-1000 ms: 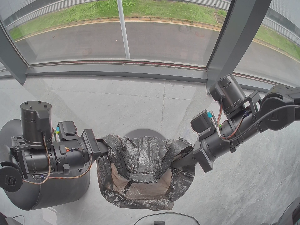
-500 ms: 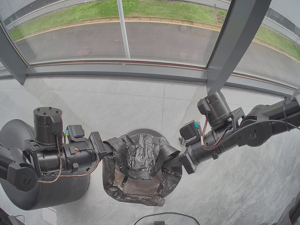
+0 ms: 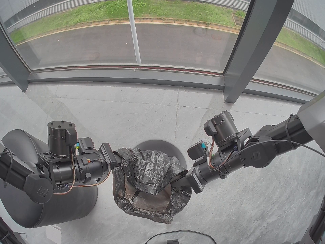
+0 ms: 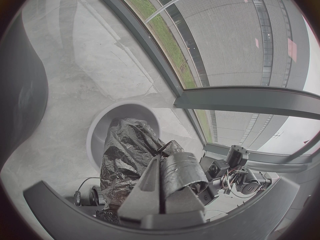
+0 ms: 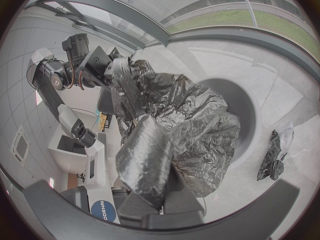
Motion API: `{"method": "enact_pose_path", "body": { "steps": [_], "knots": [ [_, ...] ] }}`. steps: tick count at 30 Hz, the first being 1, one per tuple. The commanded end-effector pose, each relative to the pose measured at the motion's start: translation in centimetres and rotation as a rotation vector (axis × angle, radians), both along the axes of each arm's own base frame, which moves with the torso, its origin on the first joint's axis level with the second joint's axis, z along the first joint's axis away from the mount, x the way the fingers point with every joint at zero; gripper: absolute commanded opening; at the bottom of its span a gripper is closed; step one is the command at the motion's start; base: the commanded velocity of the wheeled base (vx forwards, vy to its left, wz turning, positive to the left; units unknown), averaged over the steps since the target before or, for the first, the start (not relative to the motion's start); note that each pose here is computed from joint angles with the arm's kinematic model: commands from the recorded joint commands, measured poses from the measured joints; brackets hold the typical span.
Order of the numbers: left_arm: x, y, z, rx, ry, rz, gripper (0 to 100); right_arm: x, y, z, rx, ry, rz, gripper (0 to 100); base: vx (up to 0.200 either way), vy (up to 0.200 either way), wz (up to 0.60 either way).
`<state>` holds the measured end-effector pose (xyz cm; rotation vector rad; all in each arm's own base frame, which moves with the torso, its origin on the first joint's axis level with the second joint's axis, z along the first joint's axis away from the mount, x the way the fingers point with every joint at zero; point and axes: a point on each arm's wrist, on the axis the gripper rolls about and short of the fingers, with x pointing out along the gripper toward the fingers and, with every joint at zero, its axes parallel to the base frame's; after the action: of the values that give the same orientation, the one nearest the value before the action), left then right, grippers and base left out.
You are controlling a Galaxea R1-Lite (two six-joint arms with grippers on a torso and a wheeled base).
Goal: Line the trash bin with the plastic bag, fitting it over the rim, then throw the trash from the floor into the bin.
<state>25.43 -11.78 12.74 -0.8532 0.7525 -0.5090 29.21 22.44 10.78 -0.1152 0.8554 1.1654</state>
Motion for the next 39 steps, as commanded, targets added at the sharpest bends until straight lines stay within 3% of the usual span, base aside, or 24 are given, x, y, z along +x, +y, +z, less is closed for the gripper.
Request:
{"method": "enact_pose_path", "body": {
  "steps": [1,15,39],
  "knots": [
    [1.1,0.2,-1.4,0.006,0.030,0.009,0,0.6,0.2,-1.5,-0.014,0.017,-0.004,0,0.000,0.000,0.00],
    [3.5,0.4,-3.4,-0.014,-0.007,0.033,0,3.4,0.6,-3.6,0.020,-0.056,-0.079,0,0.000,0.000,0.00],
    [3.9,0.1,-5.4,0.007,0.050,0.031,0,2.8,-0.1,-6.4,-0.016,-0.012,-0.086,0,0.000,0.000,0.00]
  ]
}}
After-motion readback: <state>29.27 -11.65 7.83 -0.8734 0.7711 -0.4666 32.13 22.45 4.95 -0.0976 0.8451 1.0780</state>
